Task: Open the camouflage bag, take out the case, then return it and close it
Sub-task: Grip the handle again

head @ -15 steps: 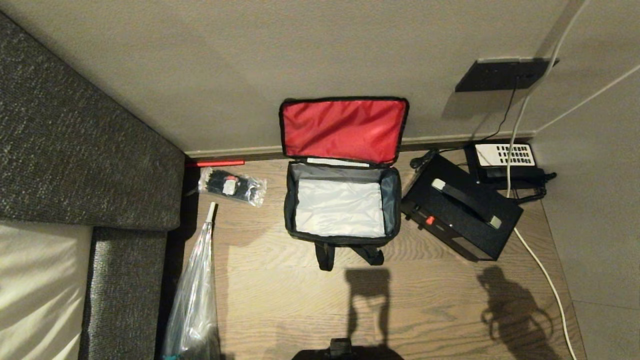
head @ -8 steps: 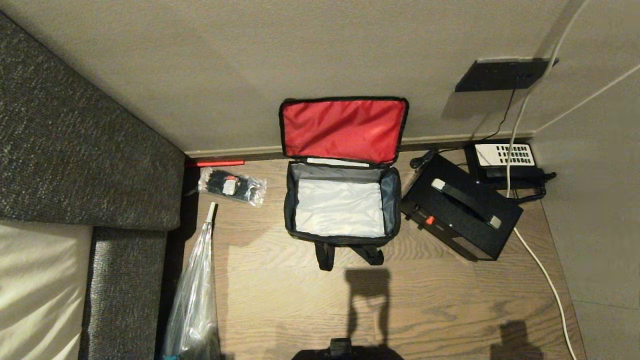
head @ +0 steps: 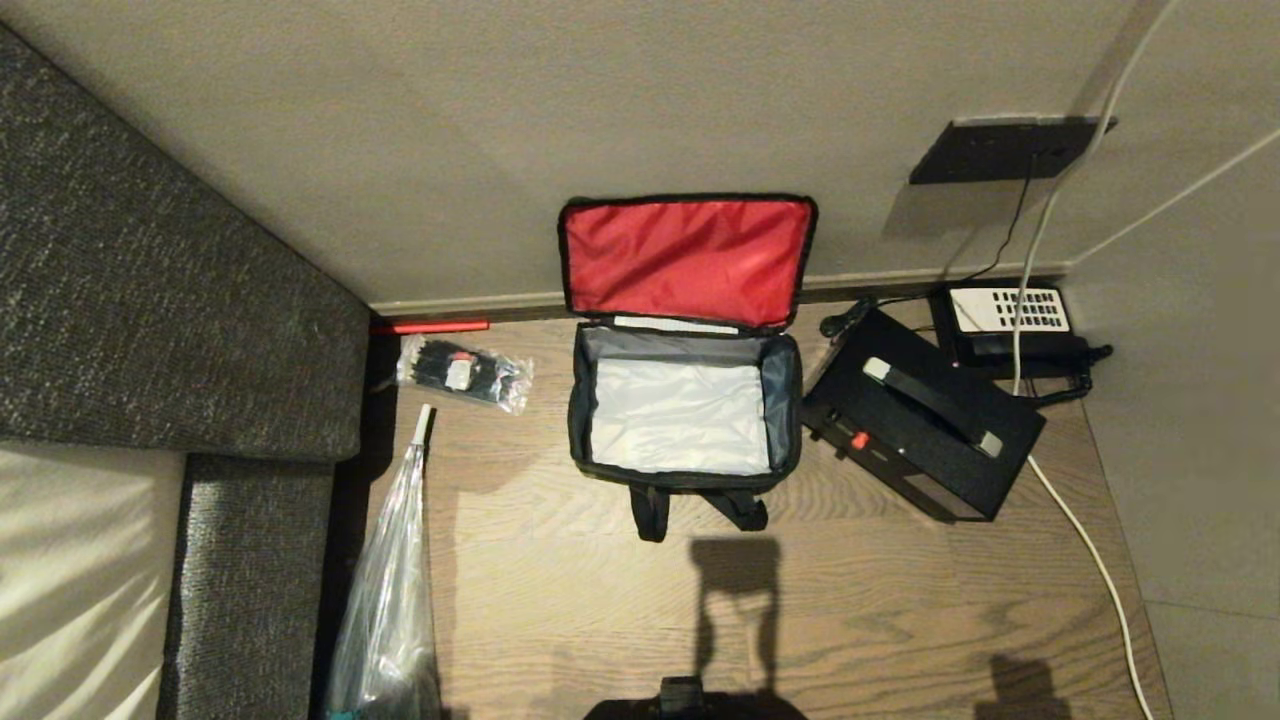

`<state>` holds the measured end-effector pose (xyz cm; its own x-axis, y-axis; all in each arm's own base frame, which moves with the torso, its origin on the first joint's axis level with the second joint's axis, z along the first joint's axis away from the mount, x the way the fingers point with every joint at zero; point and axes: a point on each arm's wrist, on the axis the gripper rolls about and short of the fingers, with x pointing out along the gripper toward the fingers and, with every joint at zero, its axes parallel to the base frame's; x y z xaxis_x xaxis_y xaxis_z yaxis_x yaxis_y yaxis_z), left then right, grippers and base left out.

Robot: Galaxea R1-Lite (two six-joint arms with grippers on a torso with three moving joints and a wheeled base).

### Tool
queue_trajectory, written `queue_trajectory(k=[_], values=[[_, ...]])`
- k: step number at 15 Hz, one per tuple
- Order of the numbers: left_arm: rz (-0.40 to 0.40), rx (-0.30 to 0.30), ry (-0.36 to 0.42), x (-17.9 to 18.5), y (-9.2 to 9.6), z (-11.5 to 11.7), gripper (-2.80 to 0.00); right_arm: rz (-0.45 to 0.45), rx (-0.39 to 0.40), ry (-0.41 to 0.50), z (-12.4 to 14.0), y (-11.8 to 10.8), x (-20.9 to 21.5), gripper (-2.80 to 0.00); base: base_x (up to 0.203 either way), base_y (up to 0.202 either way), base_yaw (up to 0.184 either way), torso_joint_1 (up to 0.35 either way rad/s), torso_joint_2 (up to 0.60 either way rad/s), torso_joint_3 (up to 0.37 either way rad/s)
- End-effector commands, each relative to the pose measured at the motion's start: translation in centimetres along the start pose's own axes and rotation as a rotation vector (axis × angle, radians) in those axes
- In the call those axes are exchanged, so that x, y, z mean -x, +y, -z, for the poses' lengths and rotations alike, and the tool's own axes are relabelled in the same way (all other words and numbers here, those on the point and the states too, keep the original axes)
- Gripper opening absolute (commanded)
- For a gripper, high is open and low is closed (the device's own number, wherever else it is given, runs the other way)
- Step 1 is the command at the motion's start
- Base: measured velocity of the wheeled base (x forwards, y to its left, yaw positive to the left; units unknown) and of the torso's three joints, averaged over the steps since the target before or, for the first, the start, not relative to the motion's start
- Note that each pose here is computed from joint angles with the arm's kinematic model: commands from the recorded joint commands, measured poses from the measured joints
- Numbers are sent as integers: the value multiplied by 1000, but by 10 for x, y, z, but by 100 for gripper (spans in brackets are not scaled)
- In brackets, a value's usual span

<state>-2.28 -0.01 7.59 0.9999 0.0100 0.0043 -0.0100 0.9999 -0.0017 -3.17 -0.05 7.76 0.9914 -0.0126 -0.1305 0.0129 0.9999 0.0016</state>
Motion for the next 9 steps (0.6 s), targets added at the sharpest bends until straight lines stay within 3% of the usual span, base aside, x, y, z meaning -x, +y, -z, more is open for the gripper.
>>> queue_trajectory(k=[1,9], values=[[-1,0,1,0,0,0,-280,0,1,7,1,0,0,-280,0,0,0,0,0,0],[-1,0,1,0,0,0,-280,0,1,7,1,0,0,-280,0,0,0,0,0,0]])
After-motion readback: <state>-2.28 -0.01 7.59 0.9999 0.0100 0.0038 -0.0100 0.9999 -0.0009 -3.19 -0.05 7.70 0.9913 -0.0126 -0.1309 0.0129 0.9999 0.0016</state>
